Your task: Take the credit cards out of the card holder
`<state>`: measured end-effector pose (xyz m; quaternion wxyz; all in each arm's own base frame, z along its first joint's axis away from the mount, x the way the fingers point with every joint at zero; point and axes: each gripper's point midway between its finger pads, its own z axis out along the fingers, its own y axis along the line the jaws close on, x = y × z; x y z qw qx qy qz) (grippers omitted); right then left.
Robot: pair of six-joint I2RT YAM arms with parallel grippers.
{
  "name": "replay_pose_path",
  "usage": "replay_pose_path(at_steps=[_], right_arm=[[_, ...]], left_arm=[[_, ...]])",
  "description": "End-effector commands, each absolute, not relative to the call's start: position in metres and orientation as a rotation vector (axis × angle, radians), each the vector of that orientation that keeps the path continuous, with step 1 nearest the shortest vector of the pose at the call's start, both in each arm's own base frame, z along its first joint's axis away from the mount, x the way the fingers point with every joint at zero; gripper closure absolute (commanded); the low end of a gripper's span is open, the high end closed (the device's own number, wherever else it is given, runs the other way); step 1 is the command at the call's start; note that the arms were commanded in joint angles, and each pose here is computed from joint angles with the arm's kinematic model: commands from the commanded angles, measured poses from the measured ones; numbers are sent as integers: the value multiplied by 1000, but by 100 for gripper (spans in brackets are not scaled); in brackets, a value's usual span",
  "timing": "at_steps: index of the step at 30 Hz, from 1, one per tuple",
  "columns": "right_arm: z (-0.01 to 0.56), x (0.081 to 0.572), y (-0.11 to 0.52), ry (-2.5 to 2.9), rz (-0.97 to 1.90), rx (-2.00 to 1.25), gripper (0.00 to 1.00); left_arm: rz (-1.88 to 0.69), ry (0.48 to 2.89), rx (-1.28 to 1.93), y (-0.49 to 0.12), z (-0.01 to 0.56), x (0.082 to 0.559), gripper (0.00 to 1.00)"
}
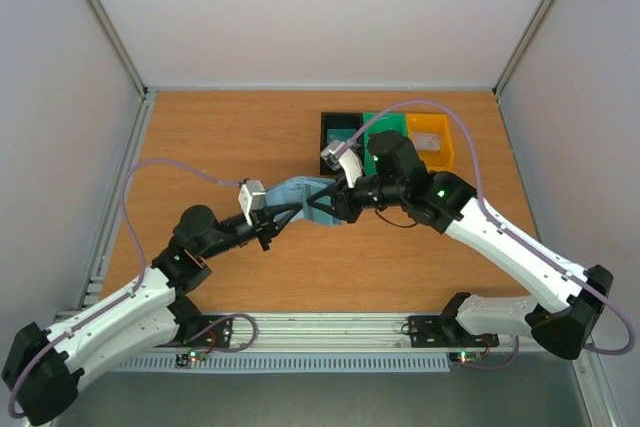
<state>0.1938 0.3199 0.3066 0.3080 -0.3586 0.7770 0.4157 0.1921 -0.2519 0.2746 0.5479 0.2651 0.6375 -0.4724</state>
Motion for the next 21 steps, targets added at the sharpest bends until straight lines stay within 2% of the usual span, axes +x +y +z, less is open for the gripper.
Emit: replay_pose_path(at_steps=[1, 4, 11, 14, 15, 16, 17, 21], right_arm=[[320, 170, 300, 1997, 1158, -1044, 72], [315, 172, 291, 2021, 1118, -1029, 69], [305, 177, 286, 2047, 1123, -996, 96], [301, 178, 285, 2055, 1136, -992, 99], [300, 180, 282, 2064, 1134, -977, 99], [300, 182, 278, 2074, 1131, -957, 99], [300, 183, 274, 2083, 1135, -940, 99], [312, 177, 268, 2057, 1201, -927, 99]], left_arm=[[-1143, 1462, 612, -249, 284, 189, 100], [-1176, 1454, 624, -251, 287, 185, 100], [-1204, 1425, 641, -252, 297, 179, 100], [-1181, 1456, 597, -247, 294, 185, 100], [-1161, 1485, 560, -244, 290, 191, 93], [-1123, 1526, 504, -238, 285, 200, 76], [-1062, 1563, 432, -229, 279, 212, 65], [-875, 1693, 258, -198, 246, 243, 51]])
